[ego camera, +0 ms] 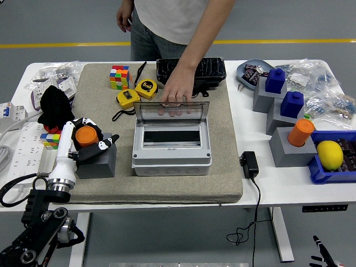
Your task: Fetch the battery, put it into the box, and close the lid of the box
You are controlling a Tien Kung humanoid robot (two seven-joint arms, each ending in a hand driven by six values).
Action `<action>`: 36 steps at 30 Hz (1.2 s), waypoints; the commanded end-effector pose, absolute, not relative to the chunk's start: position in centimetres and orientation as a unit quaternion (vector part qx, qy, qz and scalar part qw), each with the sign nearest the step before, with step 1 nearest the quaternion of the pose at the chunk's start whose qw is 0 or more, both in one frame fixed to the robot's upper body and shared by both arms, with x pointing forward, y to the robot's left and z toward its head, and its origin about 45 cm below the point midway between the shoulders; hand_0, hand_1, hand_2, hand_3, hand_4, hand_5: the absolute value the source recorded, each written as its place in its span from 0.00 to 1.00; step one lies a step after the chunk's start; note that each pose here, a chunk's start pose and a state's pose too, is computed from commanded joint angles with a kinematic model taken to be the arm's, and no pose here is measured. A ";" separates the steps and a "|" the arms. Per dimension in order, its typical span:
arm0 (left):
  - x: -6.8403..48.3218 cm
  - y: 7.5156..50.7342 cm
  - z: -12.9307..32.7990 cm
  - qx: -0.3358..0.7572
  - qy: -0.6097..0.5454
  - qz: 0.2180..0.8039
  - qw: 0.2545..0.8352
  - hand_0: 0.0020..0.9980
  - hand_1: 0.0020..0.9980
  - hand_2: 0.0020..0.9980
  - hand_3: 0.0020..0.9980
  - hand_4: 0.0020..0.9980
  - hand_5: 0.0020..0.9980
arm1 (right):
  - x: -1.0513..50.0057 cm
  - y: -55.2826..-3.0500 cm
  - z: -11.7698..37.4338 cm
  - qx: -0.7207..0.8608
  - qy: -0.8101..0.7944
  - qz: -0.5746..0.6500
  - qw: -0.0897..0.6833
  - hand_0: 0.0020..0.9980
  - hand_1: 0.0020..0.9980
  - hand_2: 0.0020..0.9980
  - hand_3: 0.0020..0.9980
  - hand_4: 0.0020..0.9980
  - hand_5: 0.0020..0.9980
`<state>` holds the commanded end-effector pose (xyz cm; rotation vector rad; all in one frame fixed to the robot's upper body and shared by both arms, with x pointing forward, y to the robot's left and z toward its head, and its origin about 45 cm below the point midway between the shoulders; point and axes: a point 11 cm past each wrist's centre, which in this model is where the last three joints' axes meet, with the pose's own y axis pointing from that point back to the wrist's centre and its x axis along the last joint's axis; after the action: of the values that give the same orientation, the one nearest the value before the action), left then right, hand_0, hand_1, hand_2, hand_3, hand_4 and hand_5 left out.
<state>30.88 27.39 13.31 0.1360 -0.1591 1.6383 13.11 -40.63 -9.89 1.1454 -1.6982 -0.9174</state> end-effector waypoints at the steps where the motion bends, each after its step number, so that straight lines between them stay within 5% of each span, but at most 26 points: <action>1: 30.9 27.4 13.3 0.059 -0.071 0.730 0.677 0.11 0.10 0.10 0.09 1.00 0.06 | 13.1 -40.6 -9.9 0.460 -0.682 -0.368 0.434 0.81 0.72 0.72 0.78 1.00 1.00; 22: 31.1 27.8 14.8 0.050 -0.092 0.737 0.667 0.10 0.04 0.06 0.04 1.00 0.01 | 13.1 -40.6 -9.9 0.458 -0.684 -0.369 0.431 0.81 0.72 0.72 0.78 1.00 1.00; 36: 31.2 24.8 20.0 0.064 -0.249 0.698 0.668 0.10 0.04 0.05 0.03 1.00 0.01 | 13.1 -40.5 -9.9 0.458 -0.684 -0.371 0.430 0.81 0.72 0.72 0.78 1.00 1.00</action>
<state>31.22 24.81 19.99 0.1436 -0.5614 1.5749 13.06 -40.50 -9.94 1.1423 -1.7079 -0.9245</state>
